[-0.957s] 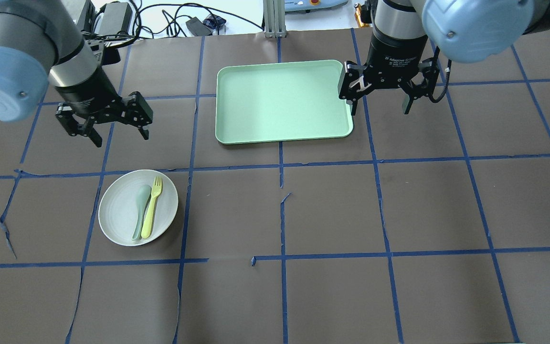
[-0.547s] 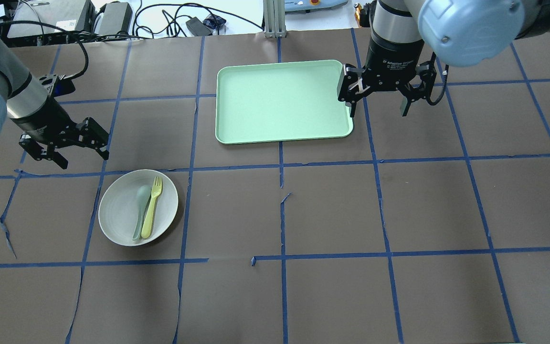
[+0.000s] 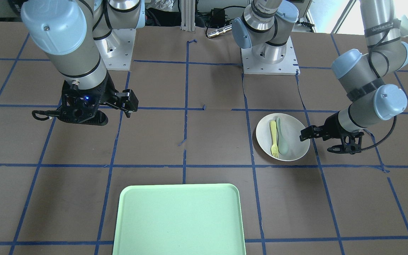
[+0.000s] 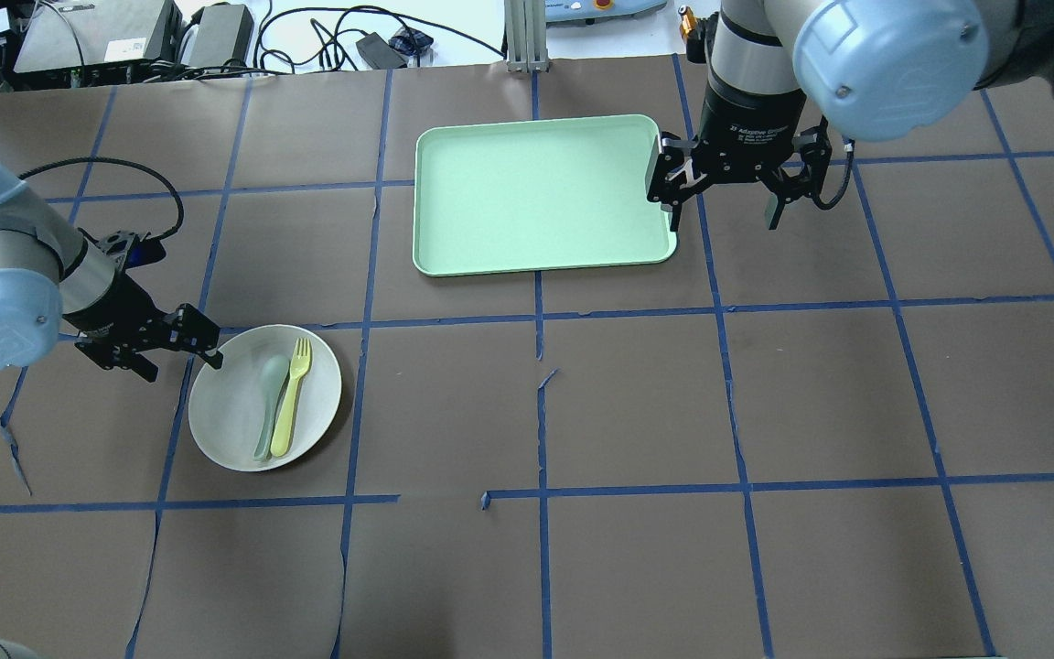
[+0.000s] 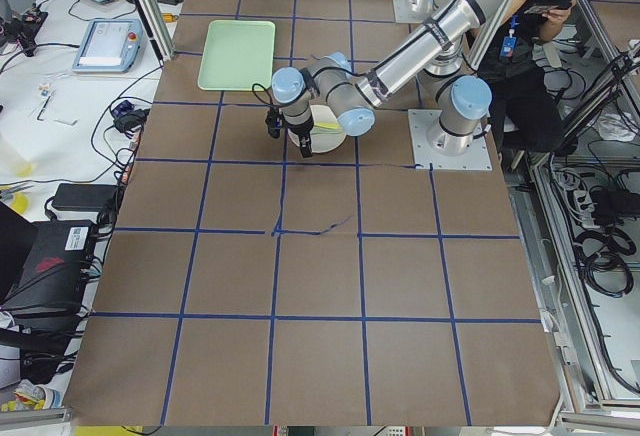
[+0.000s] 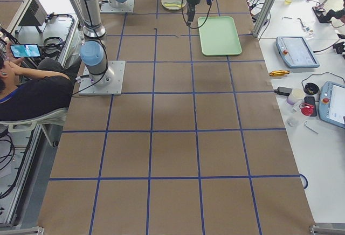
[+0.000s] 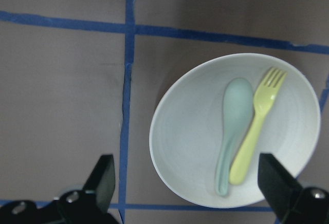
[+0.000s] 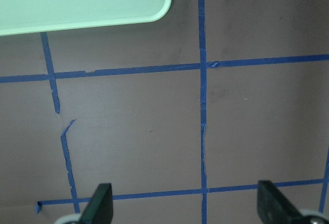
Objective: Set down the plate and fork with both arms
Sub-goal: 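Move the left gripper down to the white plate's rim and grip it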
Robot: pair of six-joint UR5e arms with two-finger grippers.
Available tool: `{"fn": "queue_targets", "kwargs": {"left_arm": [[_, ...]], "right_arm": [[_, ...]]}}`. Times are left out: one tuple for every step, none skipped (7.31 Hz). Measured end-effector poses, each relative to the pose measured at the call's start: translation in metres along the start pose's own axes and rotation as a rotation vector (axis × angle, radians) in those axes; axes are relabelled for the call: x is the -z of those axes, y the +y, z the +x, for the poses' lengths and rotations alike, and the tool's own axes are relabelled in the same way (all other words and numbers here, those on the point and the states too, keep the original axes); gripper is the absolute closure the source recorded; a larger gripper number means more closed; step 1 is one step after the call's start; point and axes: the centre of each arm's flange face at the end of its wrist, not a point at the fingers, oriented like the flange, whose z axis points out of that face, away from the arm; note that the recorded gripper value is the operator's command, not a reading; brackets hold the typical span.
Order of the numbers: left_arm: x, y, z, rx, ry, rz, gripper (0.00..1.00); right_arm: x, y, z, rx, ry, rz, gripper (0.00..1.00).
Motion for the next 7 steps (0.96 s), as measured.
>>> {"fn": "queue_targets", "kwargs": {"left_arm": [[-0.014,-0.001,-0.002,-0.002,0.009,-0.022,0.29],[-0.023,-0.003,-0.003,-0.005,0.015,-0.037,0.58],[-0.027,-0.004,-0.004,-0.014,0.016,-0.044,0.76],[-0.027,-0.005,-0.005,-0.029,0.012,-0.044,1.00],[-0.025,-0.006,-0.006,-0.040,0.009,-0.041,1.00],[-0.023,-0.008,-0.006,-0.048,0.007,-0.035,1.00],[-0.020,-0.011,-0.006,-0.051,0.005,-0.026,1.00]], "right_arm": [[0.000,0.000,0.000,-0.001,0.001,-0.001,0.00],[-0.001,0.000,0.000,-0.002,0.000,-0.002,0.00],[-0.001,0.000,0.000,-0.002,-0.001,-0.002,0.00],[-0.001,0.000,0.000,-0.002,-0.002,-0.001,0.00],[-0.001,0.000,0.000,-0.003,-0.004,0.001,0.00],[-0.001,-0.001,0.001,-0.002,-0.003,0.003,0.00],[0.000,-0.001,0.001,-0.001,-0.002,0.004,0.00]]}}
